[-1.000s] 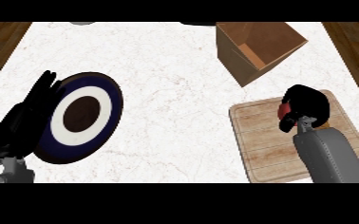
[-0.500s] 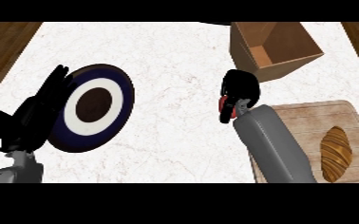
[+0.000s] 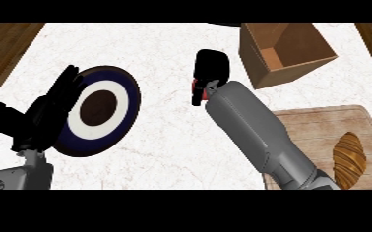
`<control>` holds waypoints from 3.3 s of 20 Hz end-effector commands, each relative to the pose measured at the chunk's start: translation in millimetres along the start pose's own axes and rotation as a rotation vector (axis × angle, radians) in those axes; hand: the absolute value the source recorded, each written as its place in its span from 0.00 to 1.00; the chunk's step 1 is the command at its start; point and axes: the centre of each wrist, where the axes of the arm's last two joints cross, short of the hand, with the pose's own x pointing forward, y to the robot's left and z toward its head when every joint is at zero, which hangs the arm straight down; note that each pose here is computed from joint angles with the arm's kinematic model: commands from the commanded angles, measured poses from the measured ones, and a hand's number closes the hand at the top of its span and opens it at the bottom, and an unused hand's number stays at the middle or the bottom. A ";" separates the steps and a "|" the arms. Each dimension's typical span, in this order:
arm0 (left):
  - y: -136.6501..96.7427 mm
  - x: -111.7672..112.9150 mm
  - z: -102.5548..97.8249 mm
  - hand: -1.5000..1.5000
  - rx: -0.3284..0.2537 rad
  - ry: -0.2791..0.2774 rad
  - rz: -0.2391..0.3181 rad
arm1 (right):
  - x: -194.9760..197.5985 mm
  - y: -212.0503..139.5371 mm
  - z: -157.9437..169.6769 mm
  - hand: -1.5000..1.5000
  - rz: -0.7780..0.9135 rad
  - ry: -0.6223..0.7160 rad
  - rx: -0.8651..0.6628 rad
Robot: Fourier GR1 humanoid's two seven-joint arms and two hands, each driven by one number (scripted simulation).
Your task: Pick the bell pepper from the cutting board and place it in the cardboard box
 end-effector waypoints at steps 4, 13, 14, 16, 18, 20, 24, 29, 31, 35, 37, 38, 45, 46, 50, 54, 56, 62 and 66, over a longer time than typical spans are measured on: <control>13.9 -23.0 5.6 0.50 0.041 0.009 -0.001 | 46.9 -25.2 19.7 1.00 0.004 -0.102 -0.183; 19.4 1.7 14.1 0.50 0.077 0.024 0.001 | 103.7 -111.2 72.5 1.00 -0.117 -0.042 -0.519; 8.7 -10.2 9.9 0.50 0.079 0.017 0.005 | 110.3 -125.2 81.0 1.00 -0.114 -0.039 -0.553; 20.6 -5.0 21.1 0.50 0.084 0.017 0.000 | 96.8 -137.7 73.5 1.00 -0.136 0.024 -0.578; 28.2 -11.1 9.9 0.50 0.087 0.006 0.010 | 85.6 -149.0 58.5 1.00 -0.146 0.052 -0.607; 21.9 -13.9 6.8 0.50 0.077 0.014 0.015 | 96.4 -162.5 75.0 1.00 -0.149 0.074 -0.634; 31.0 -2.9 9.2 0.50 0.091 0.009 0.011 | 68.3 -176.3 56.2 1.00 -0.165 0.138 -0.649; 24.3 1.6 14.3 0.50 0.083 0.010 -0.004 | 24.8 -176.8 33.9 1.00 -0.099 0.138 -0.605; 35.7 -9.2 7.9 0.50 0.084 0.005 0.004 | 15.0 -171.5 12.0 1.00 -0.097 0.148 -0.601; 30.9 -0.9 13.8 0.50 0.093 0.014 0.011 | -16.7 -154.3 0.7 1.00 -0.106 0.123 -0.626; 32.7 4.4 33.7 0.50 0.069 0.017 0.015 | -16.8 -147.2 -10.0 1.00 -0.097 0.122 -0.608; 23.3 -28.1 28.0 0.50 0.077 0.032 0.030 | -22.2 -144.9 -15.5 1.00 -0.109 0.117 -0.613; 24.1 -3.6 13.9 0.50 0.072 0.018 0.004 | -65.8 -96.5 -44.7 1.00 -0.160 0.120 -0.533; 27.6 -5.0 14.4 0.50 0.081 0.000 0.027 | -66.4 -89.1 -49.8 1.00 -0.172 0.147 -0.500; 24.5 -13.9 16.3 0.50 0.074 -0.005 0.000 | -80.9 -82.0 -58.5 1.00 -0.234 0.282 -0.373; 32.9 -11.0 15.3 0.50 0.057 -0.001 0.013 | -110.4 -57.6 -67.3 0.00 -0.264 0.248 -0.303; 20.3 -3.2 5.1 0.50 0.079 0.003 0.003 | -98.2 -60.8 -64.7 0.00 -0.314 0.173 -0.302; 19.5 -15.0 22.7 0.50 0.083 0.009 0.013 | -103.0 -71.3 -57.9 0.00 -0.584 0.106 -0.582; 27.0 -14.8 17.3 0.50 0.095 0.013 0.014 | -111.1 -81.2 -52.6 0.00 -0.800 0.122 -0.700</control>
